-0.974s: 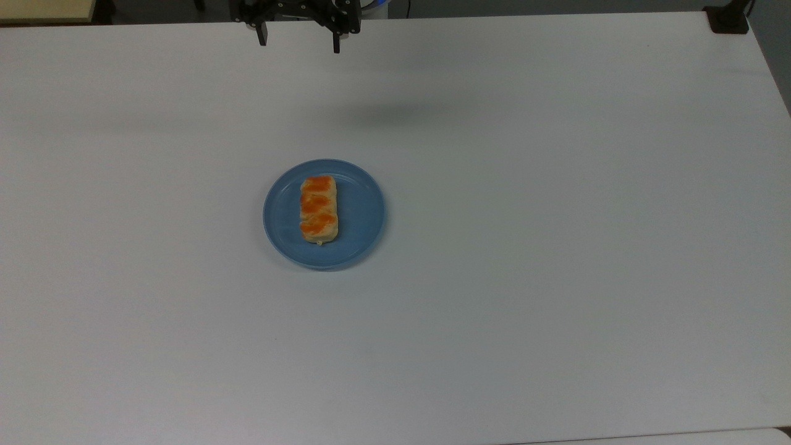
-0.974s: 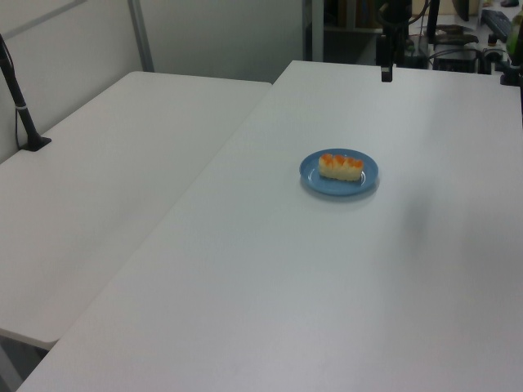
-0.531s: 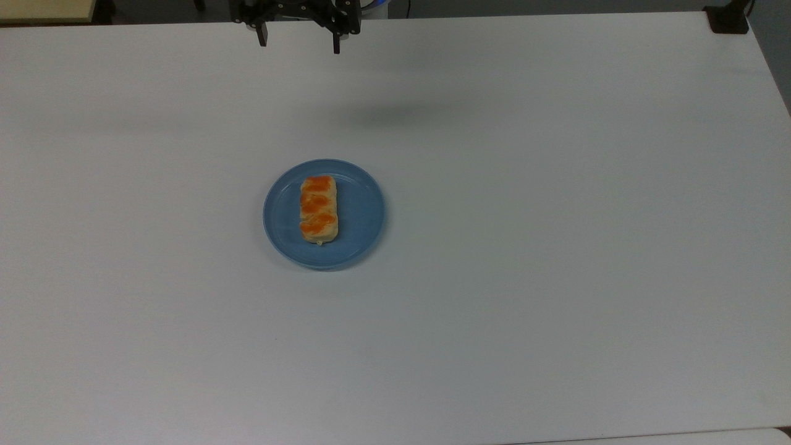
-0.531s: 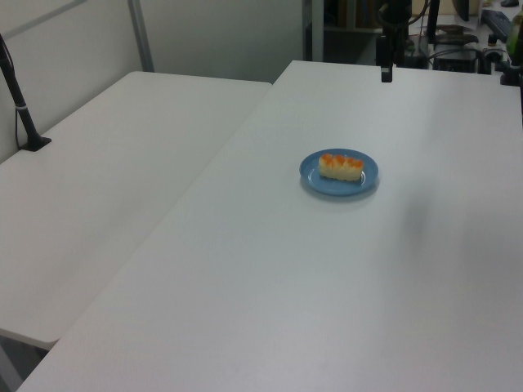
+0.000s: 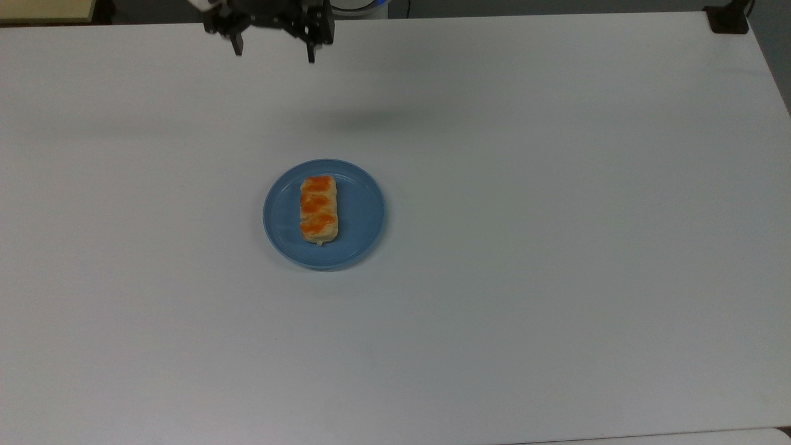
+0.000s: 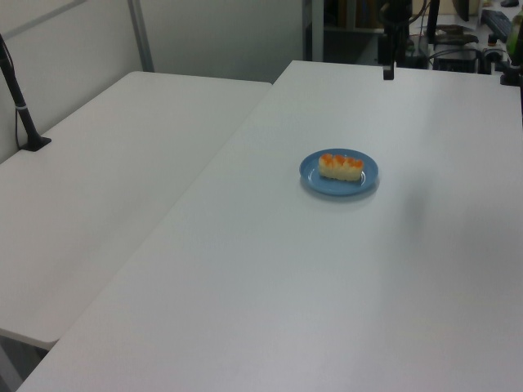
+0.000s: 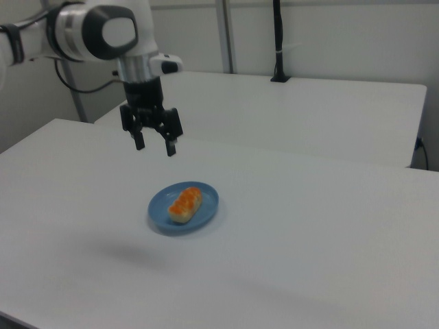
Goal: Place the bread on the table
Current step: 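Lower the open gripper over the bread on the blue plate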
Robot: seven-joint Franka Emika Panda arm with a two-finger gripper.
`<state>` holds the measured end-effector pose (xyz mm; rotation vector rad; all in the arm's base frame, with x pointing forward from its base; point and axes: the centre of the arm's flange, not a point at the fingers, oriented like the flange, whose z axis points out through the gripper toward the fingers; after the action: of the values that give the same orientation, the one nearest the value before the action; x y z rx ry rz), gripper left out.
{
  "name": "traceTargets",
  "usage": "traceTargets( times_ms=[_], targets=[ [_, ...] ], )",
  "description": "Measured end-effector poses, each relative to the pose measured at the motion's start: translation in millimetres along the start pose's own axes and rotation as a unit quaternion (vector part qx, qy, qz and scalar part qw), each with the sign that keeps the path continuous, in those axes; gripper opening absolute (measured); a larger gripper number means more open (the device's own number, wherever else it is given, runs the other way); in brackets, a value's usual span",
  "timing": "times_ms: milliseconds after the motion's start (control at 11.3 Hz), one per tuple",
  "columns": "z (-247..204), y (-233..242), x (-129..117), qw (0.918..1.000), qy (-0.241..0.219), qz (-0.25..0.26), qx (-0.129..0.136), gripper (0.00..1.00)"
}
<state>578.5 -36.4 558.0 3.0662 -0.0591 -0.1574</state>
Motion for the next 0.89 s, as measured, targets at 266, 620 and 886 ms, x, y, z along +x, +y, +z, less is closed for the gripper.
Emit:
traceTargets(
  times_ms=[266, 620, 886],
  targets=[
    [76.4, -7.3, 50.5, 0.9999, 0.000, 0.001, -0.013, 1.00],
    [166.5, -28.4, 94.8, 0.9993, 0.020, -0.015, -0.027, 1.00],
    [214.8, -48.5, 107.2, 0.9991, 0.024, -0.013, -0.033, 1.00]
  ],
)
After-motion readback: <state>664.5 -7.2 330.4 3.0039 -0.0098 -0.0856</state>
